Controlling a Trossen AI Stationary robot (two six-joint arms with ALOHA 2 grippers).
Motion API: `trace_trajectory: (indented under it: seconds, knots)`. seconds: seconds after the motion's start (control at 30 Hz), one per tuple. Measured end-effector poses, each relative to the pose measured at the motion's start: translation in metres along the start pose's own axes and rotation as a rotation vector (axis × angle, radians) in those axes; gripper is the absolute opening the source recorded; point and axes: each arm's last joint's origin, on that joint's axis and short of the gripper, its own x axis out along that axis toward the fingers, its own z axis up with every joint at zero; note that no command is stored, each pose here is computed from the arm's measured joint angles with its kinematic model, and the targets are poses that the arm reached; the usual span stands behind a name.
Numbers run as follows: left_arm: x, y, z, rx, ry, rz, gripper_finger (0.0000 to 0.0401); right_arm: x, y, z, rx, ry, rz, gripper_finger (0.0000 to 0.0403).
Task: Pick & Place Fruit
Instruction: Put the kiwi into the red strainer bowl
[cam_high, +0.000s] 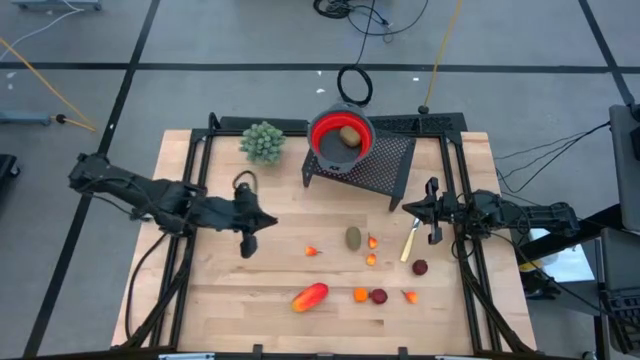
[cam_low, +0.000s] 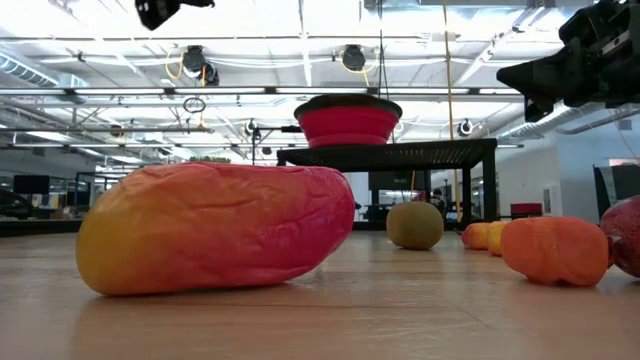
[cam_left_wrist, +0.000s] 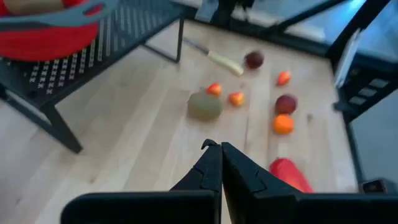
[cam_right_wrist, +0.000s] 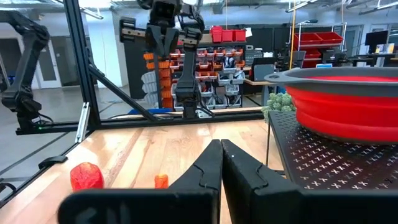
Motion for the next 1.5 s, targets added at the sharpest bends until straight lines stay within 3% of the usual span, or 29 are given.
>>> trace_trajectory:
  seconds: [0.27,0.6,0.87,1.03,1.2,1.5]
  knots:
    - [-0.028,0.023,-0.033,-0.036,-0.169,-0.104,0.0018,-0.001,0.000,0.014,0.118,-0.149,0.014,0.0000]
    - [-0.051,0.048,-0.067,-0.004,-0.272,-0.162,0.0011,-0.009,0.001,0.041,0.143,-0.436,0.038,0.0000]
    - [-0.057,0.064,-0.095,0.025,-0.320,-0.174,0.0006,-0.011,0.001,0.051,0.147,-0.538,0.046,0.0000]
    - [-0.058,0.072,-0.110,0.014,-0.347,-0.186,0.0010,0.002,0.002,0.044,0.147,-0.383,0.034,0.0000]
    - [-0.060,0.078,-0.119,0.021,-0.370,-0.192,0.0015,0.023,0.005,0.081,0.205,-0.287,0.047,0.0000]
    - [-0.063,0.085,-0.130,0.047,-0.314,-0.168,0.0012,0.089,0.016,0.131,0.302,-0.013,0.129,0.0000]
